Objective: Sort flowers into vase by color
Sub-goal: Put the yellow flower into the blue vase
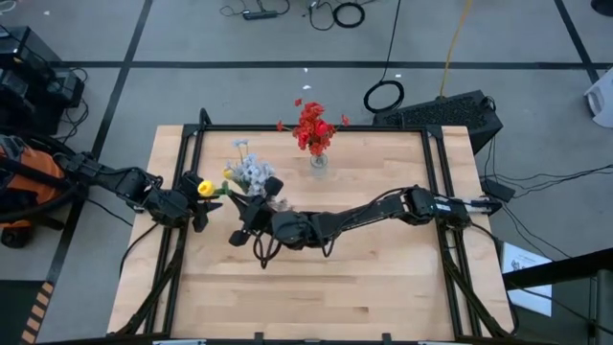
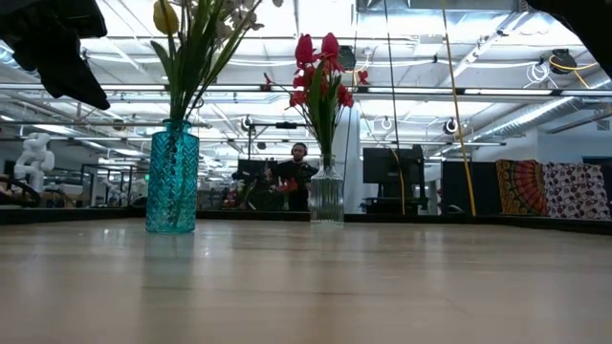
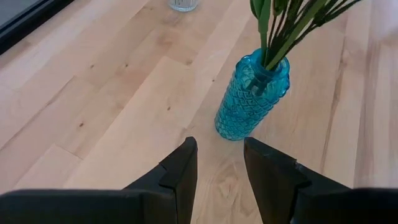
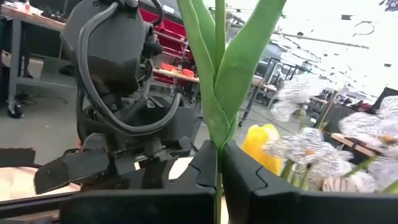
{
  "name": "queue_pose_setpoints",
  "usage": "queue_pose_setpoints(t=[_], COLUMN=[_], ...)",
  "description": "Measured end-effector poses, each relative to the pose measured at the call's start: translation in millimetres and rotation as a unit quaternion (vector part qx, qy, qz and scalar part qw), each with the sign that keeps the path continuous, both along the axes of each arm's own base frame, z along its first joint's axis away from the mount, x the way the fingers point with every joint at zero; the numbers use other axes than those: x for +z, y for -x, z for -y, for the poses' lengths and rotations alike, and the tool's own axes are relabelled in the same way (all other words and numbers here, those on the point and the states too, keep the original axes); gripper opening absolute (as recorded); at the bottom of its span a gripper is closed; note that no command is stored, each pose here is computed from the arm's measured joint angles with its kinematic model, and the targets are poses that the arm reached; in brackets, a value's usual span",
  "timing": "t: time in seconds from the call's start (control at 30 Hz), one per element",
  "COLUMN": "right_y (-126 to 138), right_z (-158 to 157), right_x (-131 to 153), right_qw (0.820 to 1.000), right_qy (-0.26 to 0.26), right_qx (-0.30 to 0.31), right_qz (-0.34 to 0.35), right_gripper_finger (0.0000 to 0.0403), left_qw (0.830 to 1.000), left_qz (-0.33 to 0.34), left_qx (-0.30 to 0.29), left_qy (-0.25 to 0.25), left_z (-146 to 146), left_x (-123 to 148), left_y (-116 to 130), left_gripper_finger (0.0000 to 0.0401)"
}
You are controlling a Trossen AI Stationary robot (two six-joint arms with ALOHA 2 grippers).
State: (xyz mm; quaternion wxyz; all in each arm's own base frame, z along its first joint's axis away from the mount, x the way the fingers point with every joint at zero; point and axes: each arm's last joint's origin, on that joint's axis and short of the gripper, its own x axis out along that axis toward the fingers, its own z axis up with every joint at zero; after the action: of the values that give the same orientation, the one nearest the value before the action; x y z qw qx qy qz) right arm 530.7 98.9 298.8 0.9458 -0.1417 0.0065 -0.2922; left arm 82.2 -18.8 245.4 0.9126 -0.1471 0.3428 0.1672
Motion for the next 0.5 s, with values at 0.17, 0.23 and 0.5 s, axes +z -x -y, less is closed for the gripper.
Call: queue_pose_setpoints(t=[0.17,0.23,0.5], right_y=[-0.6,-0.9,-2.8], right_z=[3.2,4.2,7.2], right_x=[-2.7,-4.4,-9.7], right_qw=[1.0,1.0,0.998], right_qy=[-0.016,-0.018,-0.05], right_qx=[0.001,0.0,0.023], right_qz=[-0.006,-0.012,-0.014], right_gripper_finger=[0.0,0.0,0.0], left_qw=[1.0,1.0,1.0], left_qz=[0.0,0.0,0.0], left_qx=[0.0,0.0,-0.001], left_qy=[0.0,0.0,-0.001], left_z=[0.0,0.0,0.0], left_x=[0.0,0.0,0.0], left_y=[0.0,0.0,0.0], left_gripper_finger=[0.0139,0.0139,0.0139])
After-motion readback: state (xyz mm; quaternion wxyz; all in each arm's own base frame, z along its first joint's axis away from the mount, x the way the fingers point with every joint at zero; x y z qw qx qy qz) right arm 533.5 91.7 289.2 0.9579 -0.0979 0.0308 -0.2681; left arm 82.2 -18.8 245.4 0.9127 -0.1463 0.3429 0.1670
